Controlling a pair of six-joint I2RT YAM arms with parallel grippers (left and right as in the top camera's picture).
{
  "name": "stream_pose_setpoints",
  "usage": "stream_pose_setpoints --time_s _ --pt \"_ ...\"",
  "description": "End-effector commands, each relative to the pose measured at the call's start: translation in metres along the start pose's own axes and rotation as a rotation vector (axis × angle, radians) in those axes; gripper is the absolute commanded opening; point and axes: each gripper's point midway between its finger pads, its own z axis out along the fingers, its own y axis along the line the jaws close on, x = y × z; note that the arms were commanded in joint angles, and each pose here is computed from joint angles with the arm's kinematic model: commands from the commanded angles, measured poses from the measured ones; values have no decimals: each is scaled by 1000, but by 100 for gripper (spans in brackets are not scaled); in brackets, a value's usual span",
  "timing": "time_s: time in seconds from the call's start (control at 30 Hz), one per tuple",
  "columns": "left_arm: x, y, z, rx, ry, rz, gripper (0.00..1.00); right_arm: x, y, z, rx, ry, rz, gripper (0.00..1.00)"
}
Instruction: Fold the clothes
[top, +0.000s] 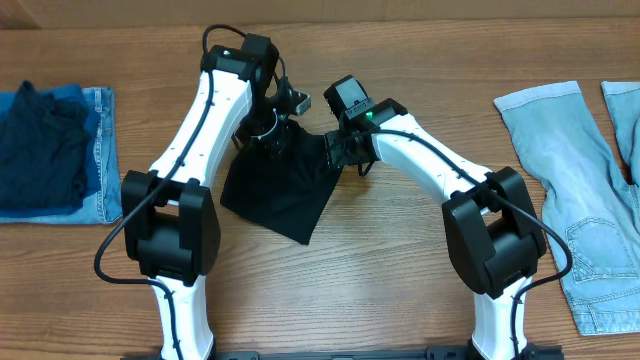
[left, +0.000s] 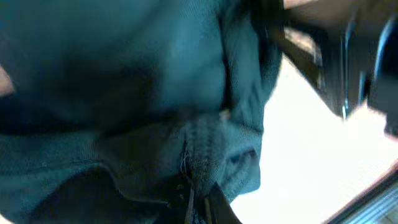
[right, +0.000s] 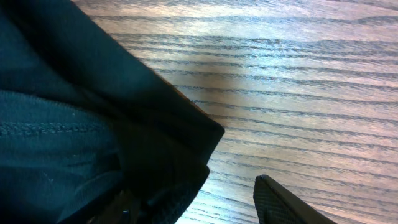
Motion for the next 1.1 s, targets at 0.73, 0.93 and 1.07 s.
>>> stream_pose_setpoints --time_s 0.73,0.93,1.07 --pt "65 -76 12 26 334 27 27 -22 -54 -4 47 -31 109 62" --pt "72 -87 10 65 362 24 47 -26 -76 -5 60 -35 149 63" --pt "74 -70 10 -52 380 18 19 -27 -77 -7 59 -33 90 63"
